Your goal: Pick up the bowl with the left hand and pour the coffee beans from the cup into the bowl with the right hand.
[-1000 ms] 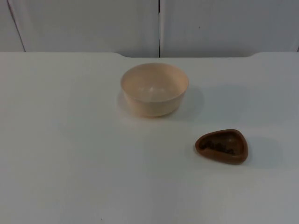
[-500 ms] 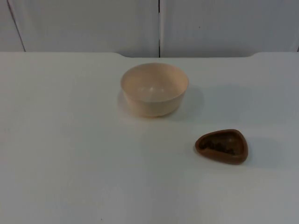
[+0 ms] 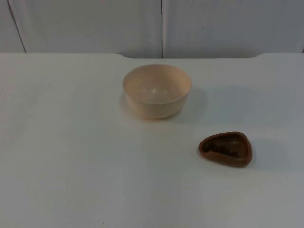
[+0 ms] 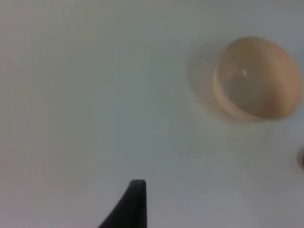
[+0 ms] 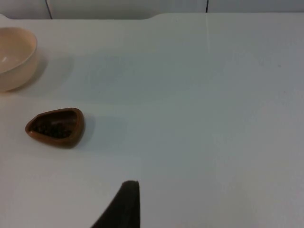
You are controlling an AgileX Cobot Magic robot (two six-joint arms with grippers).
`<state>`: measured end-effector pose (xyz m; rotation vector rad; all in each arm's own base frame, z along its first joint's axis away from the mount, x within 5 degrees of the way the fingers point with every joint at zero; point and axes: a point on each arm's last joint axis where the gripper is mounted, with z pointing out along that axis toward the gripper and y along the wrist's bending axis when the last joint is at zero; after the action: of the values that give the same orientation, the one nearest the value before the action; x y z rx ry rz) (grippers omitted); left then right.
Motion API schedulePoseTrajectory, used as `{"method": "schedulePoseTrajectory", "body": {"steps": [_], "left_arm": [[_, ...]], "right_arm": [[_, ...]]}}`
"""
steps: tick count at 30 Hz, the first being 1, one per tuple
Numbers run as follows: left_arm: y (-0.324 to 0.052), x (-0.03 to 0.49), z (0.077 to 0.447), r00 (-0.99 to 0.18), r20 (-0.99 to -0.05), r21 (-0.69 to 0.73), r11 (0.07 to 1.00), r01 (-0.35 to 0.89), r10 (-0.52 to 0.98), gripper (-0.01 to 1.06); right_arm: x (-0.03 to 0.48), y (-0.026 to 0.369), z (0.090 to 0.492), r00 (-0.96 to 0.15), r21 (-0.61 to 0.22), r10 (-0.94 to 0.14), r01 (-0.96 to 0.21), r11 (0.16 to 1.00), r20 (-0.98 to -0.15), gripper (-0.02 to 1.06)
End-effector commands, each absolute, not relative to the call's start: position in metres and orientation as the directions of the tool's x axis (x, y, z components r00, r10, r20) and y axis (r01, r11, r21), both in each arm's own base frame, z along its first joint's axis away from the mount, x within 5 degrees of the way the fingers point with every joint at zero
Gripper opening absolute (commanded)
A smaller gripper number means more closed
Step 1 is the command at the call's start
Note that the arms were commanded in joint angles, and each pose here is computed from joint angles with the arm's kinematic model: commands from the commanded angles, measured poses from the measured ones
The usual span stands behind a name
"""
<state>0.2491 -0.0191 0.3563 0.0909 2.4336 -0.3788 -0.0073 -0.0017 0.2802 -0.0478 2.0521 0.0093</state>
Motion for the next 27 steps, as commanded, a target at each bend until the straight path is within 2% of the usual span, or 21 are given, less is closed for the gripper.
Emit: {"method": "schedulePoseTrajectory", "body": {"steps": [1, 6, 16, 27], "left_arm": [[-0.026, 0.255, 0.355, -0.777, -0.629, -0.260, 0.948, 0.185, -0.021, 0.99], [-0.048, 0.274, 0.335, -0.797, -0.602, -0.252, 0.937, 0.240, 0.042, 0.99], [-0.084, 0.306, 0.288, -0.846, -0.524, -0.271, 0.924, 0.272, 0.095, 0.99], [-0.111, 0.332, 0.265, -0.871, -0.465, -0.275, 0.909, 0.314, 0.160, 0.99]], "right_arm": [[-0.007, -0.002, 0.280, -0.458, -0.016, -0.028, -0.031, 0.999, -0.889, 1.05], [-0.007, -0.002, 0.280, -0.458, -0.016, -0.028, -0.031, 0.999, -0.889, 1.05], [-0.007, -0.002, 0.280, -0.458, -0.016, -0.028, -0.031, 0.999, -0.889, 1.05], [-0.007, -0.002, 0.280, -0.458, -0.016, -0.028, -0.031, 0.999, -0.889, 1.05]]}}
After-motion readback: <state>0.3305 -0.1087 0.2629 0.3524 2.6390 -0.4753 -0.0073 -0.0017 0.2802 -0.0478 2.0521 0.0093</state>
